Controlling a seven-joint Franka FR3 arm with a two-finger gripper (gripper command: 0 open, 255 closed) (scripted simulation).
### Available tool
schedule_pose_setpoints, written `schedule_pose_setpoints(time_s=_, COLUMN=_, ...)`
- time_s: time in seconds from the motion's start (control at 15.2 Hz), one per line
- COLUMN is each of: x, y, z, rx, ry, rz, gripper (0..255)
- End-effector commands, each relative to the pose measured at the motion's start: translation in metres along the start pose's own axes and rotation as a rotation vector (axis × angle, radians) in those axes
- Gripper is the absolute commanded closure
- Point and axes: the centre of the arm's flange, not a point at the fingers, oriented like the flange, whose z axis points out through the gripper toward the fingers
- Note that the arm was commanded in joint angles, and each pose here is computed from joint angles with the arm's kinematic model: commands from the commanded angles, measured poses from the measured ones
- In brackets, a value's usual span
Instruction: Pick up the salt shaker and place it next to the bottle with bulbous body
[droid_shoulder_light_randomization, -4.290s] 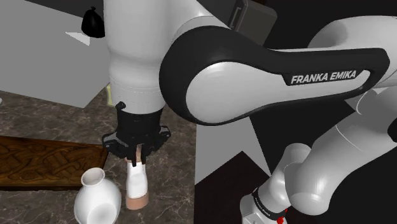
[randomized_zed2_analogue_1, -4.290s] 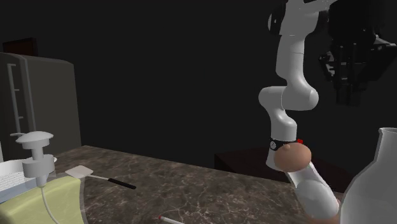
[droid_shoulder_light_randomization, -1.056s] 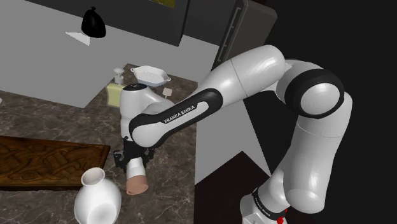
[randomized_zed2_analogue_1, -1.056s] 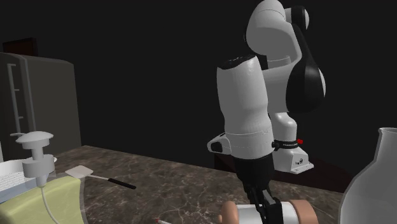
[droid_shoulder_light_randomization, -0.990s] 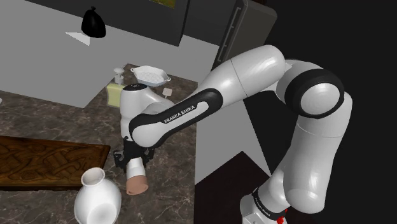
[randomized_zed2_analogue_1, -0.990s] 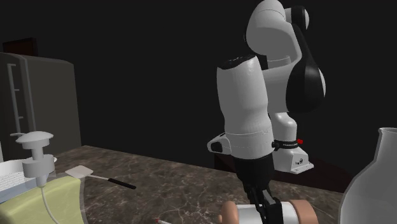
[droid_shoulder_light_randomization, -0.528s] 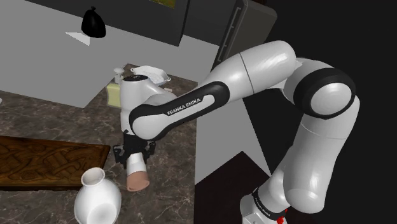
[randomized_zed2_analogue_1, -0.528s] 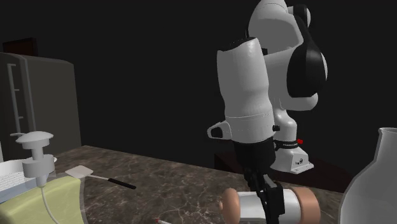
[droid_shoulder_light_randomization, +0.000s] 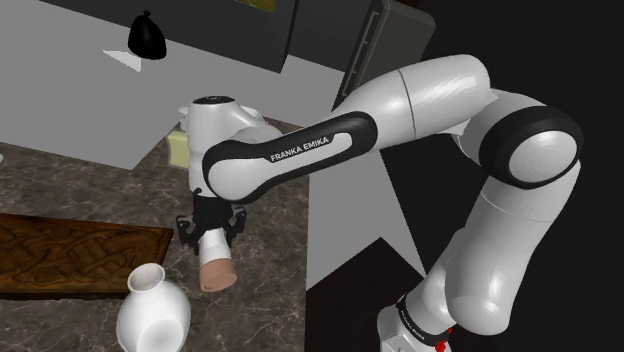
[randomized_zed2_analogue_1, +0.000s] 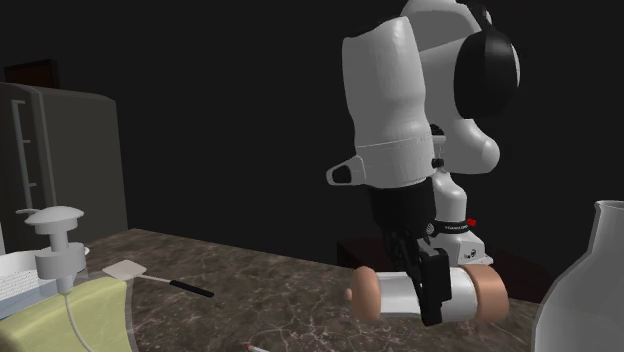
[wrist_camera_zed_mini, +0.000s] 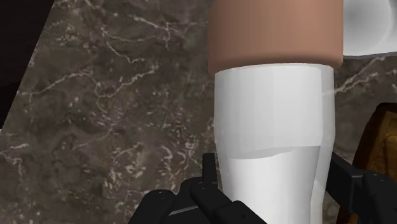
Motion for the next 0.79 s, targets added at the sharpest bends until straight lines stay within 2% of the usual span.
schedule_pose_setpoints(time_s=0.0, x=-0.002, y=0.001, z=-0.010, rx=0.000, ry=0.000, rz=0.000, gripper=255)
schedule_pose_setpoints(time_s=0.73, x=-0.014, y=0.001, z=-0.067, rx=0.000, ry=0.000, rz=0.000, gripper=255)
